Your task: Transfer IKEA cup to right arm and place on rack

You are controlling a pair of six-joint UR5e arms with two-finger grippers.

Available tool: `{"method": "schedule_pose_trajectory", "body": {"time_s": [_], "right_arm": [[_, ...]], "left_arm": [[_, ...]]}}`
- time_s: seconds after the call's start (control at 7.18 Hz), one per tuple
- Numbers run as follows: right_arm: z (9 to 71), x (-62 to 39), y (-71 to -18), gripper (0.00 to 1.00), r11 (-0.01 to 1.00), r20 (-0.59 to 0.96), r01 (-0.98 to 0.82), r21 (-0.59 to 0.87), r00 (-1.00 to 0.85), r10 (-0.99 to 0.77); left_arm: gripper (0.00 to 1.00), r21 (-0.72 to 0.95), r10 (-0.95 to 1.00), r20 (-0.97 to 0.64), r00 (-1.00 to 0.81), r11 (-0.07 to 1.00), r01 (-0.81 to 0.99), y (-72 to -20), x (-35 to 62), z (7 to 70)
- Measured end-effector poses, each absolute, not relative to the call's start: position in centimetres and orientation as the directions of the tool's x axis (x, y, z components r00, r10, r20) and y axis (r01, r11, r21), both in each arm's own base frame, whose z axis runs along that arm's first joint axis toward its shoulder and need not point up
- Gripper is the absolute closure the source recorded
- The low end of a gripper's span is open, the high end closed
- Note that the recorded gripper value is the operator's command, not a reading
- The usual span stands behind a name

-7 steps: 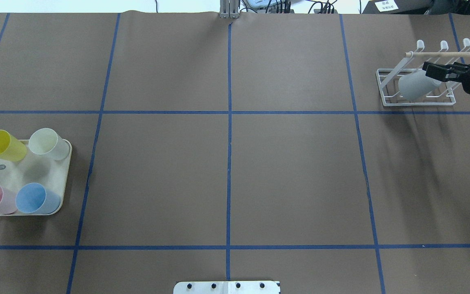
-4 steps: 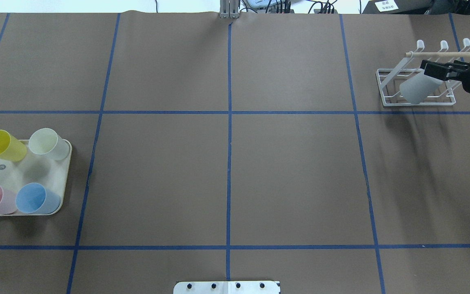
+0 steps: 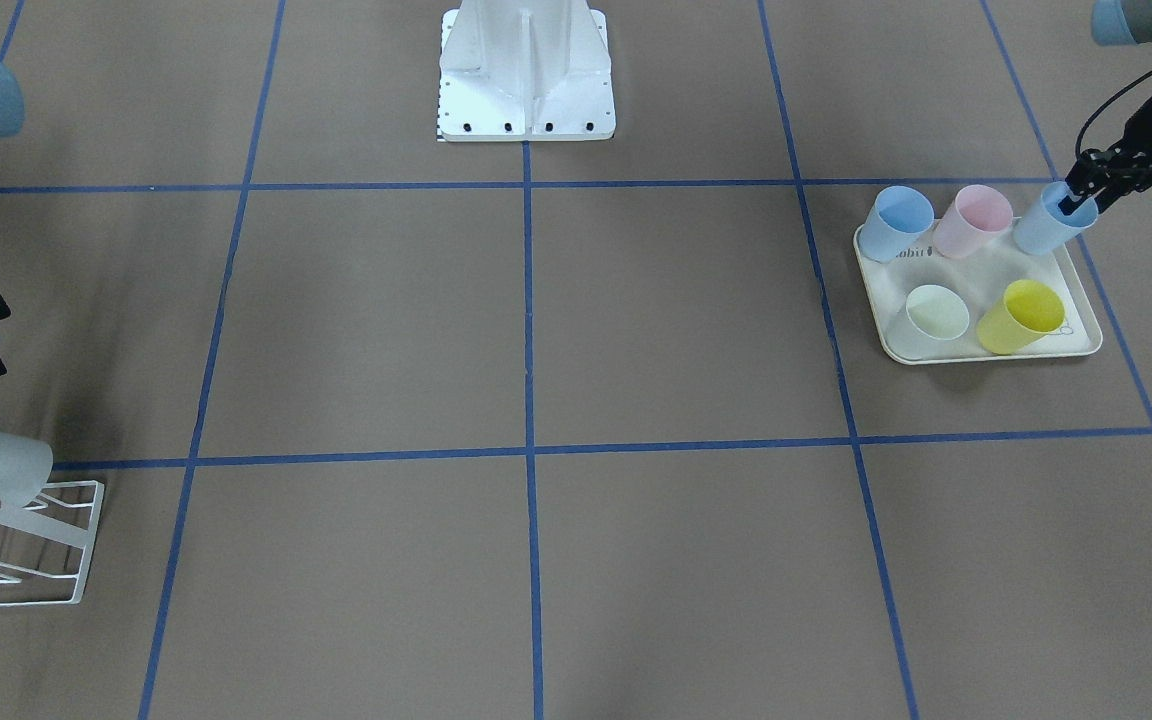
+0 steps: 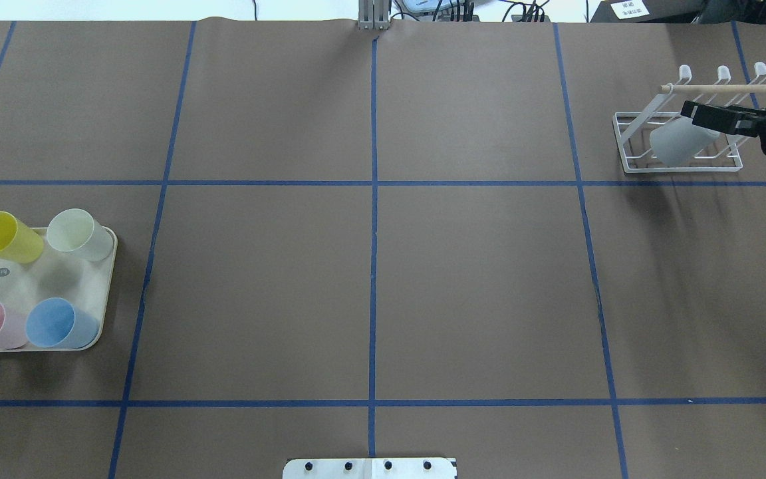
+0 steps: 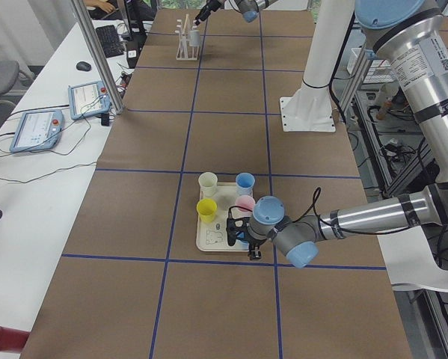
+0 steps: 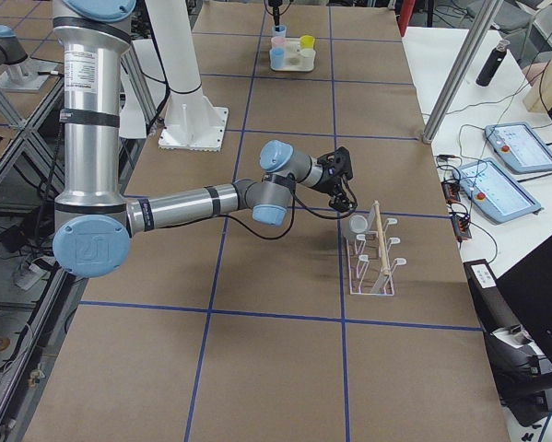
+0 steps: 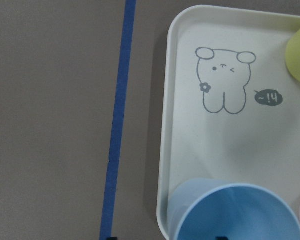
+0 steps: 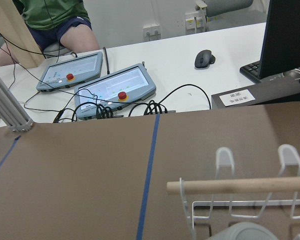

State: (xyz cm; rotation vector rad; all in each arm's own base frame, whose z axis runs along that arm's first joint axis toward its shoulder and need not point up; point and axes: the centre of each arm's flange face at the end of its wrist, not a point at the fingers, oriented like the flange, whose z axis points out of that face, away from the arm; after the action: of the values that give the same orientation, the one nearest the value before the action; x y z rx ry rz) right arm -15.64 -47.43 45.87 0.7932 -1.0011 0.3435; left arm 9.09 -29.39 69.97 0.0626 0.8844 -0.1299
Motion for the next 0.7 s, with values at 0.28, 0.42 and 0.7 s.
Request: {"method": "schedule_pose_trajectory", "body": {"time_s": [0.28, 0.42, 0.7], "right_arm": [[45.1, -15.7, -46.7, 0.02, 0.697, 0.881, -0.606, 0.383, 0.468, -0.077], [44.8, -16.0, -46.4, 0.02, 0.711, 0.892, -0.605, 0.359, 0.446, -0.072], [43.4, -18.5, -45.1, 0.02, 0.754, 0.95, -0.61, 0.245, 0.307, -0.06]], "left_arm": [[1.0, -0.026, -0.077, -0.809, 0.583, 0.995, 0.094, -29.3, 9.6, 69.3], [1.0, -0.048, -0.082, -0.837, 0.541, 0.996, 0.076, -29.2, 9.2, 68.5], [1.0, -0.08, -0.145, -0.896, 0.42, 0.982, 0.169, -30.6, 4.1, 66.2]]}}
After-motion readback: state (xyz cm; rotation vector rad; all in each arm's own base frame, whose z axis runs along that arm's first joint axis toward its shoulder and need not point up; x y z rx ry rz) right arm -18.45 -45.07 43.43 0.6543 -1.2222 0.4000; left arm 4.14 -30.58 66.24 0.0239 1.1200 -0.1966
